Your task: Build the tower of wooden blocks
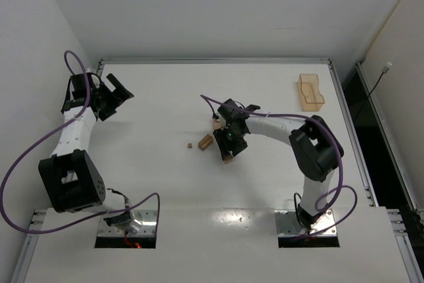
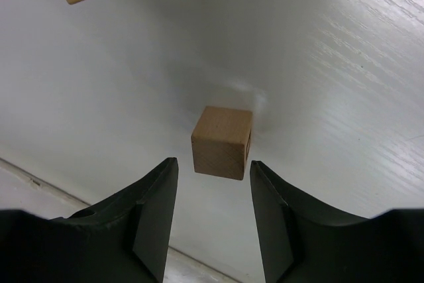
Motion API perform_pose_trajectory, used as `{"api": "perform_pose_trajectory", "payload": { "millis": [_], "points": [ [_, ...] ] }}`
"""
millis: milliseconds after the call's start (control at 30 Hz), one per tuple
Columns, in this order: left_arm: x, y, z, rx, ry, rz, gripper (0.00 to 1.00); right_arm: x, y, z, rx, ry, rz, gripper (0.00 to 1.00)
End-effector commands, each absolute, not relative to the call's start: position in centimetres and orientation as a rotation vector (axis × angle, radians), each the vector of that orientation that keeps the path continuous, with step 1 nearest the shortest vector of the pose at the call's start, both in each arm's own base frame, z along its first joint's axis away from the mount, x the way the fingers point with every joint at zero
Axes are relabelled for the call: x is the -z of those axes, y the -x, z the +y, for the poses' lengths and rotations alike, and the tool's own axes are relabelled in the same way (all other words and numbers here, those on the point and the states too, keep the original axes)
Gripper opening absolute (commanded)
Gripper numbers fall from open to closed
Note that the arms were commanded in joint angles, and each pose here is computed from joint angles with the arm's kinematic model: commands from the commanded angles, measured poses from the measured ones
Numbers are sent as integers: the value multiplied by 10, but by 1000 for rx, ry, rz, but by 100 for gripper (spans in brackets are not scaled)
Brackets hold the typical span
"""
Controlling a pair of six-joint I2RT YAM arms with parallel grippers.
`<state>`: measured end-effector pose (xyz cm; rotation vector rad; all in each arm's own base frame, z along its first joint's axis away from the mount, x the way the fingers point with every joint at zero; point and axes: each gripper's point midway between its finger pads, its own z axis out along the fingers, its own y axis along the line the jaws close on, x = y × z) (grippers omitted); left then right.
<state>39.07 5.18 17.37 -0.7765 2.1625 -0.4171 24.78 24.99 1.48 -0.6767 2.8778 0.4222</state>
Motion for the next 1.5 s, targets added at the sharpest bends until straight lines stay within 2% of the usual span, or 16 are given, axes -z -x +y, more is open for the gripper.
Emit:
{"api": "perform_pose_trajectory", "payload": {
  "millis": [0, 367, 433, 567, 700, 900, 1100, 1467],
  "points": [
    [-182, -395, 54, 419, 772, 2125, 100, -21, -253, 262, -464, 693, 2861, 44],
    [-178, -393, 55, 409, 781, 2132, 100, -7, -246, 263, -453, 713, 2909, 44],
    [-178, -393, 55, 409, 781, 2132, 100, -3, -245, 262, -447, 713, 2920, 40],
    [-178, -393, 55, 409, 781, 2132, 100, -1, -251, 260, -399, 692, 2917, 0],
    [-174, -392, 55, 409, 783, 2134, 100, -24, -271, 258, -356, 656, 2834, 0],
    [-177, -382, 51, 413, 780, 2110, 100, -92, -287, 266, -436, 543, 2647, 0],
    [-185, -378, 48, 428, 775, 2088, 100, -129, -300, 277, -492, 471, 2561, 0],
    [-188, -379, 52, 404, 782, 2077, 100, -102, -334, 297, -514, 335, 2653, 0]
  ]
}}
